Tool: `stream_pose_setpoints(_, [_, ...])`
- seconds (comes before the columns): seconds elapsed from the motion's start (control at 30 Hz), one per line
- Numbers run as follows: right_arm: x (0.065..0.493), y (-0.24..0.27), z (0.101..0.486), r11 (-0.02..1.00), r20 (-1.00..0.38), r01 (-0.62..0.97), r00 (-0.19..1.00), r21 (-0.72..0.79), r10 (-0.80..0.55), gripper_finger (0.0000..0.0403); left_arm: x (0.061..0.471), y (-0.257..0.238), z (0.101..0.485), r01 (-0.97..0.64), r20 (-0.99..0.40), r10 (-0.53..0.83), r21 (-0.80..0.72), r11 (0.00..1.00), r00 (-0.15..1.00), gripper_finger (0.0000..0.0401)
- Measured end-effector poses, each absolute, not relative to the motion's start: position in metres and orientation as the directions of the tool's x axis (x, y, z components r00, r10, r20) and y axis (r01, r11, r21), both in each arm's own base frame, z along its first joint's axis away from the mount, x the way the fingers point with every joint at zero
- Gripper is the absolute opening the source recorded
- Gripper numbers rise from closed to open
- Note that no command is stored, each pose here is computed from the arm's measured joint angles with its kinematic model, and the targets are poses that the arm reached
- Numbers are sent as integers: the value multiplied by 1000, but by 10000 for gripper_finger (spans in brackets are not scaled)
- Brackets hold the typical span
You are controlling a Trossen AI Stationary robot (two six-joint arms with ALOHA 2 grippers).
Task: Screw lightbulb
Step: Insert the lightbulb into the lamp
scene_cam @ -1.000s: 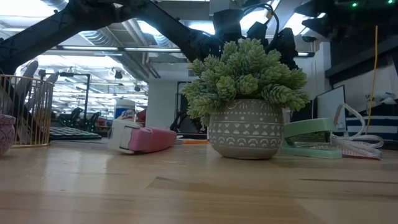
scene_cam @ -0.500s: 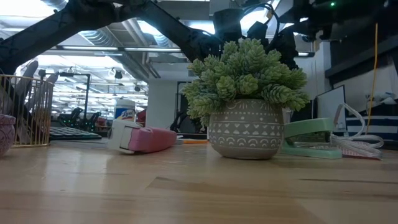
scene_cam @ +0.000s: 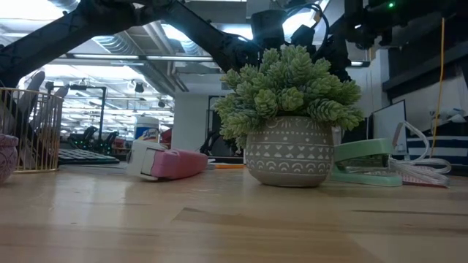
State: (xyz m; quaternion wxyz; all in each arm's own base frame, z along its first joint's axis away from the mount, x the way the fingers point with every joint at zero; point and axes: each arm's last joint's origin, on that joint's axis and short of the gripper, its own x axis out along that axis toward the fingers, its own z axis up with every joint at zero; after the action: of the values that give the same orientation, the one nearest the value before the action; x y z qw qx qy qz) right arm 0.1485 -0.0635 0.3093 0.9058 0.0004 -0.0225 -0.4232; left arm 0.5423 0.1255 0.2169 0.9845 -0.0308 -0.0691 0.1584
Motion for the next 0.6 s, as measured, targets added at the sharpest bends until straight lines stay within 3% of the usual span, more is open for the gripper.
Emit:
stream_pose_setpoints(0.43, [154, -65, 307, 667, 33, 745, 667, -17, -745, 145, 543, 125, 216, -307, 124, 316, -83, 948, 941, 155])
stream_pose_setpoints(0.6, [157, -65, 305, 667, 25, 744, 668, -22, -744, 117, 543, 125, 216, -308, 124, 316, -83, 948, 941, 155])
